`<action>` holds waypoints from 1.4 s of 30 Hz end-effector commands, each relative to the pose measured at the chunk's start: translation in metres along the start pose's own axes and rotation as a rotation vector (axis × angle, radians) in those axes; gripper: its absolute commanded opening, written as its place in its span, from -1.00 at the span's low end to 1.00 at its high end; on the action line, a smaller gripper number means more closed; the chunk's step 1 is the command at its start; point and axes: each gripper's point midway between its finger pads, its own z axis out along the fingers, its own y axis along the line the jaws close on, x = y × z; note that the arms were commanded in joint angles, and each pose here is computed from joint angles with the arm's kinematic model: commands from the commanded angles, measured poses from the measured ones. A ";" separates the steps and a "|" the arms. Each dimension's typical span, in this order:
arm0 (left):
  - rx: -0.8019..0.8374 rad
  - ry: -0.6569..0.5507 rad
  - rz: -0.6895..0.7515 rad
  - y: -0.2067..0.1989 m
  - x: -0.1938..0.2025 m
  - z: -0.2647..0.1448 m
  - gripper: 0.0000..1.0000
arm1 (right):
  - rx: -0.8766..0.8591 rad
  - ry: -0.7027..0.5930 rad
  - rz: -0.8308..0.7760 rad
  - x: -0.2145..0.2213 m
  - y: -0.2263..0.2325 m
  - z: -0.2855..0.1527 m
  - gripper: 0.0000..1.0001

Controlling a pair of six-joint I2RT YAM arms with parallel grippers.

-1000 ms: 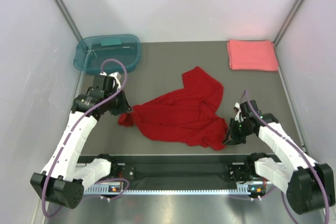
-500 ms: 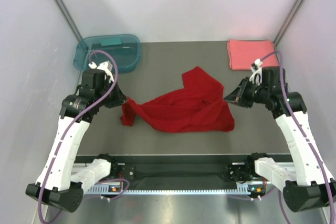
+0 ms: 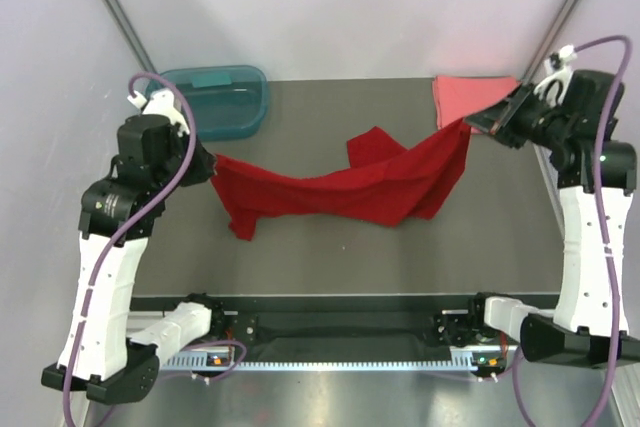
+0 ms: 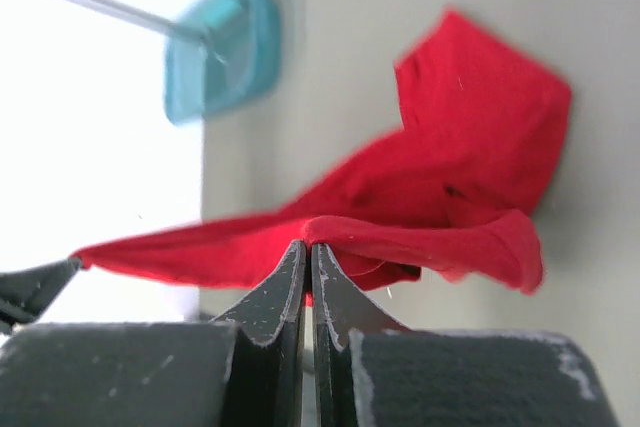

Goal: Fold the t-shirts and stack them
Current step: Flatten the tshirt out

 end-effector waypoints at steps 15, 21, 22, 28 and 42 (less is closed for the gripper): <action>0.006 -0.576 0.065 -0.033 -0.189 -0.066 -1.00 | -0.537 -0.417 -0.144 -0.200 0.148 -0.037 -1.00; 0.161 -0.804 0.078 -0.065 -0.237 -0.109 -1.00 | -0.779 -0.607 -0.244 -0.236 0.204 -0.104 -1.00; 0.190 -0.841 0.082 -0.067 -0.237 -0.125 -1.00 | -0.805 -0.636 -0.270 -0.237 0.213 -0.118 -1.00; 0.247 -0.960 0.071 -0.067 -0.235 -0.169 -1.00 | -0.883 -0.800 -0.413 -0.224 0.240 -0.191 -1.00; 0.364 -1.201 0.073 -0.039 -0.185 -0.344 -1.00 | -0.880 -0.965 -0.788 -0.080 0.321 -0.311 -1.00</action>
